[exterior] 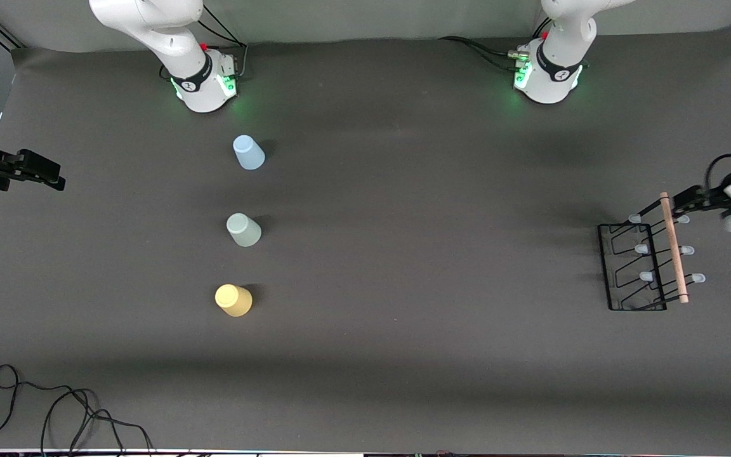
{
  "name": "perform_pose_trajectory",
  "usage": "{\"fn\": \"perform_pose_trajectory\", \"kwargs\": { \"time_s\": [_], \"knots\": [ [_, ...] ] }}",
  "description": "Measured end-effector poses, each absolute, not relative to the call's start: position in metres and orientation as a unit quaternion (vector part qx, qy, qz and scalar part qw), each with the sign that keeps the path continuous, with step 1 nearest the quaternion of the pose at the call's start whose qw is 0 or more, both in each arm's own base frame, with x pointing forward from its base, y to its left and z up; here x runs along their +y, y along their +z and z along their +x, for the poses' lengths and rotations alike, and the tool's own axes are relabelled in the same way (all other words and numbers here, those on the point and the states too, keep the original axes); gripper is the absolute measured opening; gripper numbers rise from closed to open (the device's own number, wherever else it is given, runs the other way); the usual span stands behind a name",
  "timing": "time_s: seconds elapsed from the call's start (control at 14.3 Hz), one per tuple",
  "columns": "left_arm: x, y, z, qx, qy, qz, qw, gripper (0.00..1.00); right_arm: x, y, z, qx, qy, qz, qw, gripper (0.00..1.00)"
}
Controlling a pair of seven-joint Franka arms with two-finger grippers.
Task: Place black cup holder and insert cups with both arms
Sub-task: 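Lower the left gripper and grasp the rack's wooden handle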
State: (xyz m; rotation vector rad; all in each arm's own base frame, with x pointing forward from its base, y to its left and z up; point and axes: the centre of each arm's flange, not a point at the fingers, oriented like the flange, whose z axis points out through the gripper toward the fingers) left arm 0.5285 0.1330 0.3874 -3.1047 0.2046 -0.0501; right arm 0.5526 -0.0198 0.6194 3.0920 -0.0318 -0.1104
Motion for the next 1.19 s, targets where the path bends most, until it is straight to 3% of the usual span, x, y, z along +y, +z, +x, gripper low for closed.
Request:
{"fn": "perform_pose_trajectory", "kwargs": {
  "time_s": [0.42, 0.56, 0.84, 1.19],
  "knots": [
    [0.134, 0.321, 0.543, 0.069, -0.021, -0.997, 0.013, 0.97, -0.020, 0.619, 0.553, -0.010, -0.036, 0.999, 0.024, 1.00],
    [0.134, 0.317, 0.544, 0.069, -0.019, -0.997, 0.012, 0.76, -0.020, 0.619, 0.553, -0.010, -0.036, 0.999, 0.024, 1.00],
    [0.135, 0.333, 0.551, 0.070, -0.015, -0.997, 0.011, 0.68, -0.020, 0.619, 0.553, -0.010, -0.036, 0.999, 0.024, 1.00],
    [0.135, 0.340, 0.555, 0.069, -0.014, -0.997, 0.011, 0.16, -0.020, 0.619, 0.553, -0.010, -0.036, 0.999, 0.024, 1.00]
  ]
}}
